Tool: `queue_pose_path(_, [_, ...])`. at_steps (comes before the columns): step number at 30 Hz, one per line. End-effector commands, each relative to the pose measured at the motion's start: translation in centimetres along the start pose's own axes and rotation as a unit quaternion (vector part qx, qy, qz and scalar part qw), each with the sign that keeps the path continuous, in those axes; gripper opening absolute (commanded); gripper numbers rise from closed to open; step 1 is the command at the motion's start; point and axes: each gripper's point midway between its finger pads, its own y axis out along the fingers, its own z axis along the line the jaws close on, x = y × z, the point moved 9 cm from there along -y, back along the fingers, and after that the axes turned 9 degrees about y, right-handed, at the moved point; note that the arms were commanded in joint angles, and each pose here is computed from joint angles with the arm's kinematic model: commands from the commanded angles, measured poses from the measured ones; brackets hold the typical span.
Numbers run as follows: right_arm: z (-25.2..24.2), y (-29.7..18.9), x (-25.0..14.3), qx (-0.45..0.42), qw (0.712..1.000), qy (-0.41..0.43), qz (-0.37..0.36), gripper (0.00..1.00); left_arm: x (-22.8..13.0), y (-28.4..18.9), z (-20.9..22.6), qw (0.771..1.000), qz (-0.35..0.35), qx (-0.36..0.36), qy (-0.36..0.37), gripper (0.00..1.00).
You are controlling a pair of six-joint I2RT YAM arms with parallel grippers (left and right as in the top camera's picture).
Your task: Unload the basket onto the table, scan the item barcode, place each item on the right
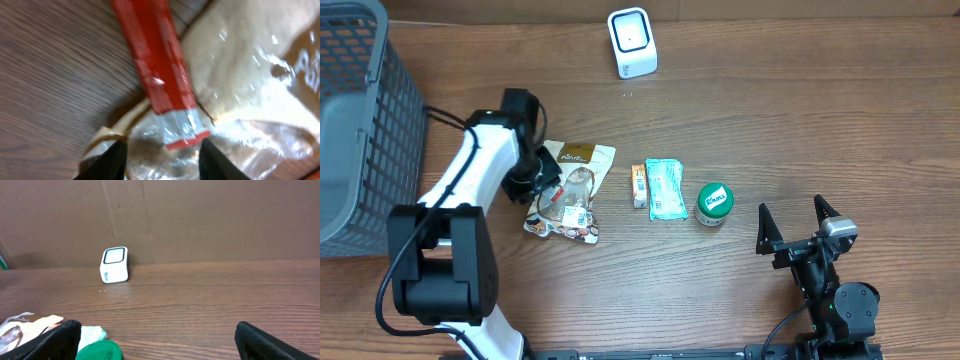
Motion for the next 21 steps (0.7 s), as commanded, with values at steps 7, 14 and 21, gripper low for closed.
queue_pose_path(7, [-0.3,0.0,-0.2,-0.008,1.000,0.004,-0.004,1.00,1.8,-0.7,2.3,0.997,-0.013,-0.004,-0.072,0.71])
queue_pose_path(14, [-0.3,0.0,-0.2,-0.008,1.000,0.004,-0.004,1.00,3.2,-0.8,4.7,0.999,-0.030,-0.001,-0.034,0.84])
queue_pose_path(21, [-0.3,0.0,-0.2,-0.008,1.000,0.004,-0.004,1.00,4.0,-0.9,6.9,0.997,-0.049,0.058,0.000,1.00])
